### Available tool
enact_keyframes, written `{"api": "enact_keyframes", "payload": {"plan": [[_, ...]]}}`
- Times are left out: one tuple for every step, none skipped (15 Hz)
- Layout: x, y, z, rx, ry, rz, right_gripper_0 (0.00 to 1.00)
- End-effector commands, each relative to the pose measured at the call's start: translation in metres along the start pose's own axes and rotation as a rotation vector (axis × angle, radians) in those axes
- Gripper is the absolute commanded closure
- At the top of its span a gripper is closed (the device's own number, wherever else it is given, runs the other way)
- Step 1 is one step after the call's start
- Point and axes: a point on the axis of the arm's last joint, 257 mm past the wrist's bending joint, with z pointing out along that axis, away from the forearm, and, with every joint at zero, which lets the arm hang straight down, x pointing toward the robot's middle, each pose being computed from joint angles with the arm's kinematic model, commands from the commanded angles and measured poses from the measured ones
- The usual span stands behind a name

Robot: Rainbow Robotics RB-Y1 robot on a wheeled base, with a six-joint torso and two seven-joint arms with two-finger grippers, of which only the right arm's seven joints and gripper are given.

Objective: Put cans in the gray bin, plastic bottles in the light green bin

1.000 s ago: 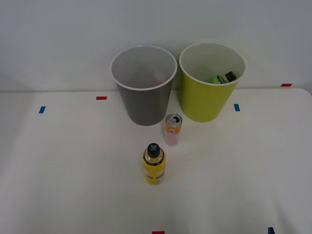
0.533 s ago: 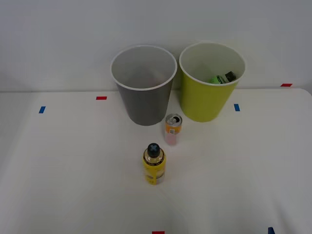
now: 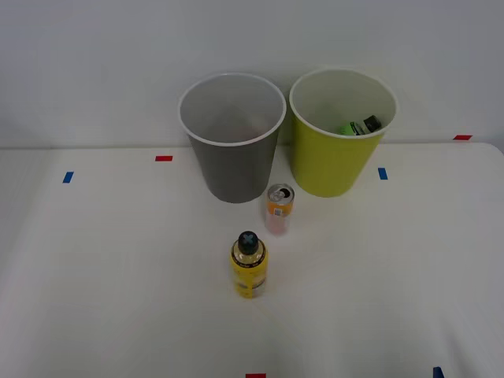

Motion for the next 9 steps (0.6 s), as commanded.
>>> {"api": "enact_keyframes", "payload": {"plan": [[0.0, 0.0, 0.0, 0.0, 0.0, 0.0, 0.0], [0.0, 0.0, 0.0, 0.0, 0.0, 0.0, 0.0], [0.0, 0.0, 0.0, 0.0, 0.0, 0.0, 0.0], [0.0, 0.0, 0.0, 0.0, 0.0, 0.0, 0.0], [0.0, 0.0, 0.0, 0.0, 0.0, 0.0, 0.0], [0.0, 0.0, 0.0, 0.0, 0.0, 0.0, 0.0], [0.0, 0.0, 0.0, 0.0, 0.0, 0.0, 0.0], [0.012, -0.001, -0.001, 0.003, 0.021, 0.01, 0.0], [0.011, -0.002, -0.004, 0.0, 0.016, 0.016, 0.0]]}}
